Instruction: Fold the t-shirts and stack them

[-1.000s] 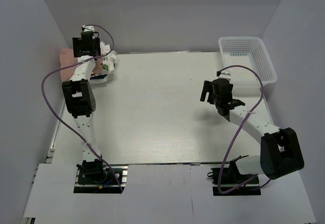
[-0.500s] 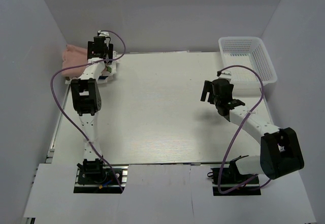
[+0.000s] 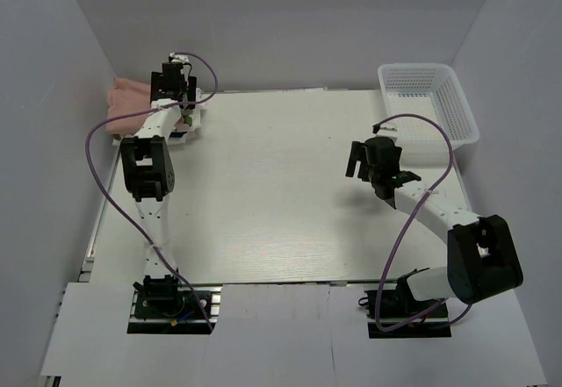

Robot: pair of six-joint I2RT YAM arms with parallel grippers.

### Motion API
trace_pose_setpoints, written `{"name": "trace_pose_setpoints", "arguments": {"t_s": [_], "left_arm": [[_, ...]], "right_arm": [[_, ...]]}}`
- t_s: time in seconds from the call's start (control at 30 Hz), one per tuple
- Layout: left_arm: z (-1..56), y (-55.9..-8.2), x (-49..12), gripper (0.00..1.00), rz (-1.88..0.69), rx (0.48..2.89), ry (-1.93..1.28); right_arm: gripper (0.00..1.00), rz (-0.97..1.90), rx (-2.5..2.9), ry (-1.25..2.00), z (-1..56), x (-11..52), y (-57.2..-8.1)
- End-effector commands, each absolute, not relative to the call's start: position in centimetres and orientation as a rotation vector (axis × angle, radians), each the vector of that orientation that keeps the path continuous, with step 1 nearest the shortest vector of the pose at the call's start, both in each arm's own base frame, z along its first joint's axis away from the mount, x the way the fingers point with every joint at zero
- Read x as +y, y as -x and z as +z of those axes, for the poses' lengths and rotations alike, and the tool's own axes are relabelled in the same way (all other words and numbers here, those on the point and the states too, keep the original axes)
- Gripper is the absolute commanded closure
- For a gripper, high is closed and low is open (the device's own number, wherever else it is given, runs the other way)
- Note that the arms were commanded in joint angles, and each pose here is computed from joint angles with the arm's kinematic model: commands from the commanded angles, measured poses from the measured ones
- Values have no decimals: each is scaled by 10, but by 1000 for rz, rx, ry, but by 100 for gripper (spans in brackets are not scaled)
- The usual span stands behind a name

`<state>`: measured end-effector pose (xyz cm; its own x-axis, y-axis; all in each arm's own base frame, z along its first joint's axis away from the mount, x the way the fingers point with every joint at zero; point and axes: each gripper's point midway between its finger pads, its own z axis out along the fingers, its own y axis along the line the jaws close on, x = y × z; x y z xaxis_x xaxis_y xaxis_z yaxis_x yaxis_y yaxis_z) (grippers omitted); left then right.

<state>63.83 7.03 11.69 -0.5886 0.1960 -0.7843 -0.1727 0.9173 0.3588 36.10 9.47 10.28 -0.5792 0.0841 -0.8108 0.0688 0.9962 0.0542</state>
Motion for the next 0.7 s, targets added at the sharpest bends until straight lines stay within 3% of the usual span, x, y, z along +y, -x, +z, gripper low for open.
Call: {"name": "trace_pose_setpoints", "arguments": {"t_s": [0.0,0.2,0.37,0.5,0.53,0.67], "left_arm": [[186,-622,39,0,373,2086,-37],[296,-603,11,0,188,1914,-1],[328,-565,-46,0,-56,1879,-27],[315,-520,-115,0,-351,1919,-43],[273,-497,-143,0,-426,2003,-81],[242,-428,-190,0,-565,1973,-93]], "right_arm": [[10,52,2144,-106,120,100,-369],[10,203,2069,-80,146,119,-368],[10,323,2027,-70,156,131,-359],[10,370,2003,-99,159,131,-350],[10,384,1990,-112,163,131,-347],[10,396,1950,-162,169,120,-329]]}}
